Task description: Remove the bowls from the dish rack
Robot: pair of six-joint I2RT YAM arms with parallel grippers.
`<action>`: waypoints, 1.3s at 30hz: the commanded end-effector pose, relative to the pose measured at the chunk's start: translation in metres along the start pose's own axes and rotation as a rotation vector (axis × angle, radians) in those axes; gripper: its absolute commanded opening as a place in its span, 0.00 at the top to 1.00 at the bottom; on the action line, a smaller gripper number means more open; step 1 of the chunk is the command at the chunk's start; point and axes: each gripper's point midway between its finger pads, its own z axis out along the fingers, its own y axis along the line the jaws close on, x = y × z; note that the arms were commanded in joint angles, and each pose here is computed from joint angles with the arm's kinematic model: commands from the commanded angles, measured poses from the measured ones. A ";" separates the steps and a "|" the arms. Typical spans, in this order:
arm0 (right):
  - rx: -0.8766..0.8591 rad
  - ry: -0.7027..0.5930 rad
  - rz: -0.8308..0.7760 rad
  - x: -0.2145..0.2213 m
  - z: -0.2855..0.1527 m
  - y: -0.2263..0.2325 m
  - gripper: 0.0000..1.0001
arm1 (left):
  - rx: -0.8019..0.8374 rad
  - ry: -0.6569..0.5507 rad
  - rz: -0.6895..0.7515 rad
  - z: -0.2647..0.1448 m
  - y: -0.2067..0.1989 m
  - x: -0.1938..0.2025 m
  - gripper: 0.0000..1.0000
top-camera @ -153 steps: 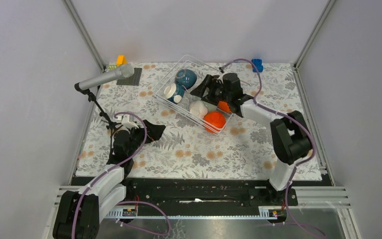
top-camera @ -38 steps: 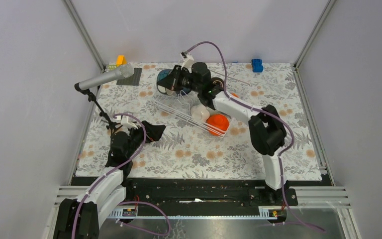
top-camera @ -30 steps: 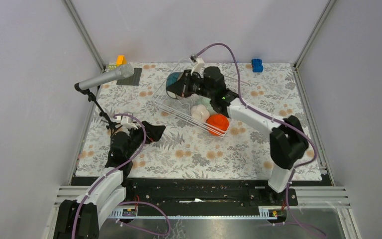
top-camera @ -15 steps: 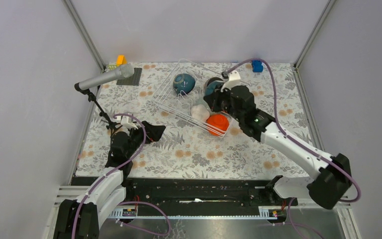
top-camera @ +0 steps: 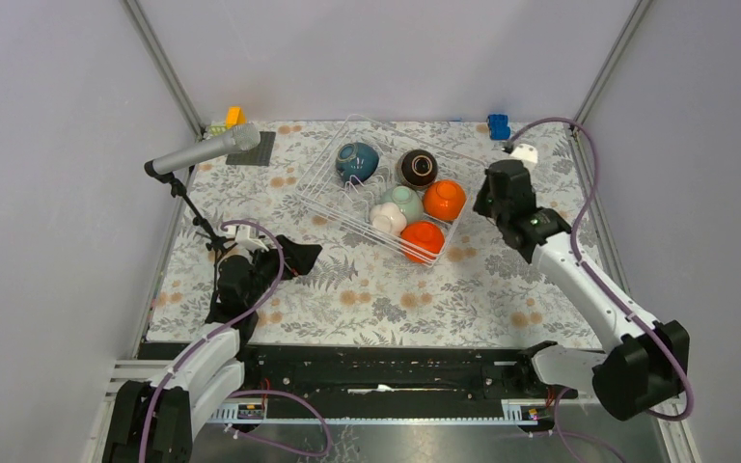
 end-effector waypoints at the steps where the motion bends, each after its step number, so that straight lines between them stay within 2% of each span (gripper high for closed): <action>1: 0.078 0.040 0.103 -0.008 0.014 -0.033 1.00 | 0.039 -0.034 0.010 0.003 -0.008 -0.008 0.02; 5: 0.166 0.126 0.119 0.004 0.040 -0.057 1.00 | 0.039 -0.027 0.008 0.003 -0.008 -0.007 0.03; 14: 0.338 0.375 0.282 0.022 0.117 -0.112 1.00 | 0.008 -0.043 0.023 0.003 -0.002 -0.010 0.03; 17: 0.365 0.447 0.283 0.028 0.137 -0.123 1.00 | 0.006 -0.043 0.023 0.003 -0.001 -0.009 0.03; 21: 0.376 0.484 0.299 0.034 0.156 -0.133 1.00 | 0.009 -0.043 0.026 0.003 -0.002 -0.010 0.03; 28: 0.410 0.491 0.284 0.038 0.183 -0.142 0.92 | 0.001 -0.048 0.031 0.002 -0.001 -0.011 0.02; 33: 0.370 0.506 0.241 0.032 0.183 -0.138 0.71 | -0.004 -0.042 0.025 0.003 0.000 -0.010 0.02; 35: 0.383 0.481 0.227 0.027 0.176 -0.141 0.42 | 0.002 -0.040 0.025 0.003 -0.001 -0.010 0.02; 36: 0.386 0.464 0.220 0.023 0.172 -0.142 0.36 | 0.004 -0.040 0.024 0.003 -0.001 -0.009 0.02; 39: 0.387 0.418 0.208 0.010 0.158 -0.143 0.36 | 0.012 -0.034 0.023 0.004 -0.003 -0.009 0.02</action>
